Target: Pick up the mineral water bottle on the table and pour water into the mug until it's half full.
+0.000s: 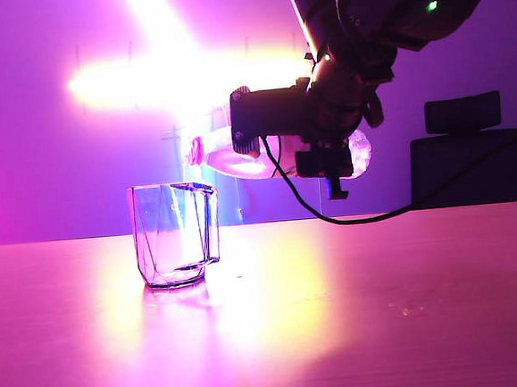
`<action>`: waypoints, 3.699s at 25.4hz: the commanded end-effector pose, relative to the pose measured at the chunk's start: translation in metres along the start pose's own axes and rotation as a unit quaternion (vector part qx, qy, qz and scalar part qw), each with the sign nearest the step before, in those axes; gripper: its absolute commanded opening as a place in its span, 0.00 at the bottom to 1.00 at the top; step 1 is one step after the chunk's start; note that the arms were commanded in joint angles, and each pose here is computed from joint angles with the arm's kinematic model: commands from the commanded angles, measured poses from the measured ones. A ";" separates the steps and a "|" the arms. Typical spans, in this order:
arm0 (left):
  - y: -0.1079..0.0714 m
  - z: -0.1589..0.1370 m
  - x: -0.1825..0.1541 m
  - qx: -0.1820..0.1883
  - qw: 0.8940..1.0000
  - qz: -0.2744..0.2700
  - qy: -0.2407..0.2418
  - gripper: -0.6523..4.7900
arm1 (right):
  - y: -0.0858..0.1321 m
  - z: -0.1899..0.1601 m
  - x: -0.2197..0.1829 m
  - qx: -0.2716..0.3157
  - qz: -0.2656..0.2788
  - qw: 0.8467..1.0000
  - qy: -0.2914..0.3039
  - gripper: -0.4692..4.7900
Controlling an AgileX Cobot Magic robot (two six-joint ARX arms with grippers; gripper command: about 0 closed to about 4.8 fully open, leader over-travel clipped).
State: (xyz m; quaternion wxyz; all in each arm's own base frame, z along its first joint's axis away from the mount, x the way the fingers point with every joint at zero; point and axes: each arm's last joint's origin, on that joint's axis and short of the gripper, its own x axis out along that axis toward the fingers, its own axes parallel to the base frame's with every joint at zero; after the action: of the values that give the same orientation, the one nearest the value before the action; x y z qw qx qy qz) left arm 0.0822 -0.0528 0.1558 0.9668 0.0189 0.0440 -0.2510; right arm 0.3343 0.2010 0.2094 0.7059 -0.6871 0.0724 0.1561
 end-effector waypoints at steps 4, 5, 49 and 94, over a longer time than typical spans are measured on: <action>0.000 0.003 0.000 -0.002 1.000 0.000 -0.009 0.12 | -0.012 0.001 -0.002 -0.008 -0.038 0.999 0.009 0.52; 0.000 0.003 0.000 -0.002 1.000 0.000 -0.009 0.12 | -0.013 0.001 -0.002 -0.007 -0.039 0.999 0.009 0.52; 0.001 0.003 -0.001 -0.003 1.000 0.004 -0.011 0.12 | -0.016 0.003 -0.004 -0.047 -0.059 0.997 0.029 0.52; 0.005 0.003 -0.001 -0.004 1.000 0.023 -0.012 0.12 | 0.066 -0.046 -0.086 0.659 0.127 0.727 -0.144 0.48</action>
State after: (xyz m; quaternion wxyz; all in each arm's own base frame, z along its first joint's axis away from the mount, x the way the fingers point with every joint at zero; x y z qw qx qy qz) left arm 0.0842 -0.0488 0.1563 0.9725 0.0168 0.0410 -0.2287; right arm 0.2388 0.1457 0.1658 0.9518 -0.0279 0.1786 0.2479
